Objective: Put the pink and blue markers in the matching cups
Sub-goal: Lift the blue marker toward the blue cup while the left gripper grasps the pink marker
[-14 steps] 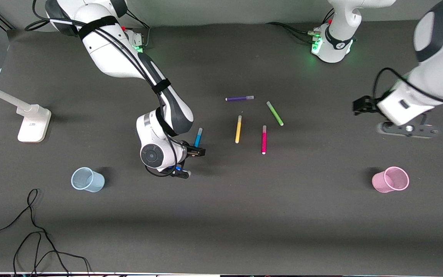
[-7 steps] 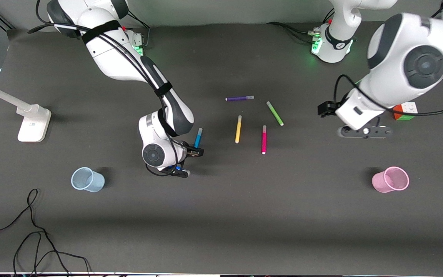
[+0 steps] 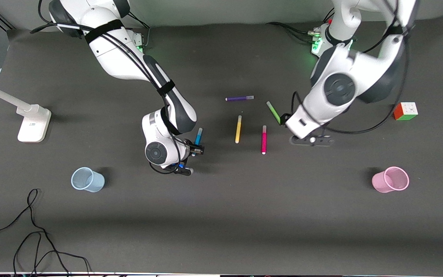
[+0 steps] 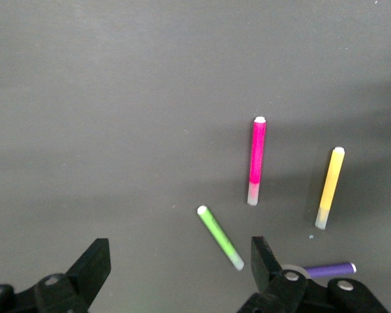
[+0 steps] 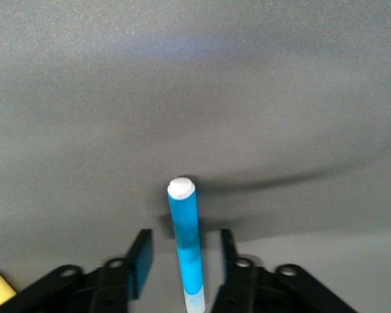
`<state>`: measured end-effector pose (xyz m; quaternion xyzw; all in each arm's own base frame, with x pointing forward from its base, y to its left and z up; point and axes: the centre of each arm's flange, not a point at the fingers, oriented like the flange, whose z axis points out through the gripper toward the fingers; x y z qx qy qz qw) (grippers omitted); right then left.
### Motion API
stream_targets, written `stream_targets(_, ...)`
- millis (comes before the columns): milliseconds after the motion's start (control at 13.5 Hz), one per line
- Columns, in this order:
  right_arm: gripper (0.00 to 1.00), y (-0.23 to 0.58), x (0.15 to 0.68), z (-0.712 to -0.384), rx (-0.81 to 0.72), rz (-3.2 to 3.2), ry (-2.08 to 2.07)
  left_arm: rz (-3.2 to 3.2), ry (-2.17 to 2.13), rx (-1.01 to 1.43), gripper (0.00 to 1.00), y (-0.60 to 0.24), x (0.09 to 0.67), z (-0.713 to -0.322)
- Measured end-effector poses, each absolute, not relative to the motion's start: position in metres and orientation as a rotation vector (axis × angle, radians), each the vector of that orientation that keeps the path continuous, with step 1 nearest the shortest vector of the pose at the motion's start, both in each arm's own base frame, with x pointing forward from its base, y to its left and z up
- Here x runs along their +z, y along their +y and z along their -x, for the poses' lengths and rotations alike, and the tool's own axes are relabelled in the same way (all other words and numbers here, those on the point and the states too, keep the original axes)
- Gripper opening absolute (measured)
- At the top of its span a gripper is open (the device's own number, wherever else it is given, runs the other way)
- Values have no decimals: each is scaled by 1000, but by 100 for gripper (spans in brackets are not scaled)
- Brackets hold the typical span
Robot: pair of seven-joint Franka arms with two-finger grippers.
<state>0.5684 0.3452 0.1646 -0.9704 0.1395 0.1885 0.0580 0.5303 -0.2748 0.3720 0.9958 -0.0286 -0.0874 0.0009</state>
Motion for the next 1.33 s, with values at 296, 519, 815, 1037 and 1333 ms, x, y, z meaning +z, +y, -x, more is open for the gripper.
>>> stream_targets(296,26,343,161,-568,560,2942,431,-3120,-98,-338,85,-303,285,-530)
stream_targets(519,17,341,163,-570,553,2942,435,-3106,-93,-286,86,-325,242,-528)
stream_targets(815,17,334,189,-580,537,2942,439,-3091,-15,-178,86,-358,216,-518)
stream_targets(1037,17,303,257,-602,437,3047,380,-3099,9,-185,86,-373,200,-502)
stream_targets(1333,17,226,357,-630,188,3197,240,-3111,12,-195,84,-364,183,-491)
